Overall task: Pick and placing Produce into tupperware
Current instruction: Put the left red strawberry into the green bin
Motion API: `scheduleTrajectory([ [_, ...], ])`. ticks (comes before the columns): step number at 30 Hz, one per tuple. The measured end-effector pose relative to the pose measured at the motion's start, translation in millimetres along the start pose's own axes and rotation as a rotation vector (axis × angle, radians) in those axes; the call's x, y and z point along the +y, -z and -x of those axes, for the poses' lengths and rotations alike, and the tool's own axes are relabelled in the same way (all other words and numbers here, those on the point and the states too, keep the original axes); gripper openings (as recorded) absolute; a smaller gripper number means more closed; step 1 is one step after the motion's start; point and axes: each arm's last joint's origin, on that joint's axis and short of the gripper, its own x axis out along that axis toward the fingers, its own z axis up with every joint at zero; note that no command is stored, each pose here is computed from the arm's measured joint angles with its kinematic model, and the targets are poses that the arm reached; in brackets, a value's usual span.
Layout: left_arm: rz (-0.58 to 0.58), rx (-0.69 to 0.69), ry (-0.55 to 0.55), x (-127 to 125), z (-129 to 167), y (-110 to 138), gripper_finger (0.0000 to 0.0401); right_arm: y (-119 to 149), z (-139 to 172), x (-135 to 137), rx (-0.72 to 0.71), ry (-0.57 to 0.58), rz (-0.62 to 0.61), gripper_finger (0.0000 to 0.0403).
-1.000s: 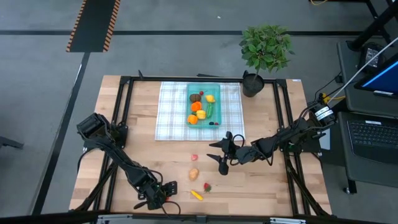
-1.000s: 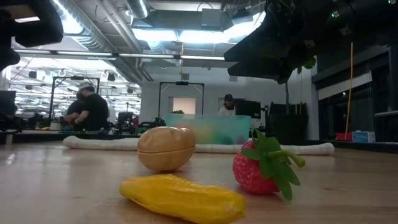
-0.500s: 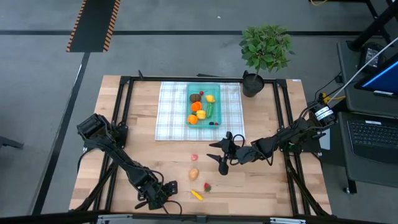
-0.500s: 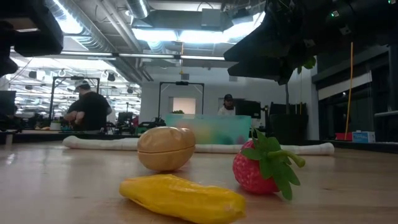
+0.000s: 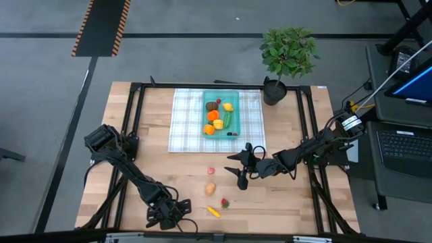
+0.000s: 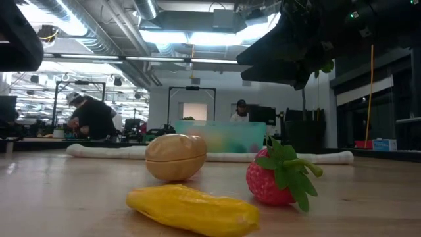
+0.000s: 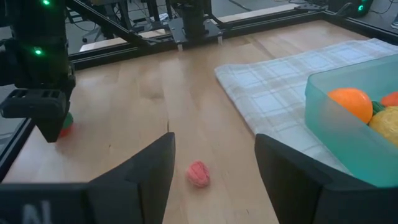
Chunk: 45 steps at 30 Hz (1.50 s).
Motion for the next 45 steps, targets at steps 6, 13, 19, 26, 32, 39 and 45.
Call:
scheduleTrajectory([
  [6,0.011,0.009,0.01,-0.8,-0.2,1.1,0.0228,0.1,0.0,0.0,0.0,0.0,0.0,0.0222],
  [13,0.077,0.023,0.023,-0.3,0.0,3.4,0.0202,0.0,0.0,0.0,0.0,0.0,0.0,0.0222],
  [19,0.092,0.03,0.016,-0.3,-0.1,3.9,0.0188,0.1,0.0,0.0,0.0,0.0,-0.002,0.0222],
  [26,0.156,0.05,-0.03,0.1,2.7,4.1,0.0191,0.0,0.0,0.0,0.0,0.0,-0.003,0.0223],
  [32,0.215,0.108,-0.163,4.2,16.8,8.1,0.0188,-0.1,0.0,0.1,-0.001,-0.001,-0.004,0.0222],
  [39,0.364,0.065,-0.267,14.7,37.4,8.5,0.0187,-0.1,0.0,0.1,-0.001,-0.002,-0.005,0.0222],
  [45,0.465,-0.007,-0.332,24.0,60.7,8.7,0.0186,-0.3,0.1,0.2,-0.003,-0.003,-0.007,0.0222],
])
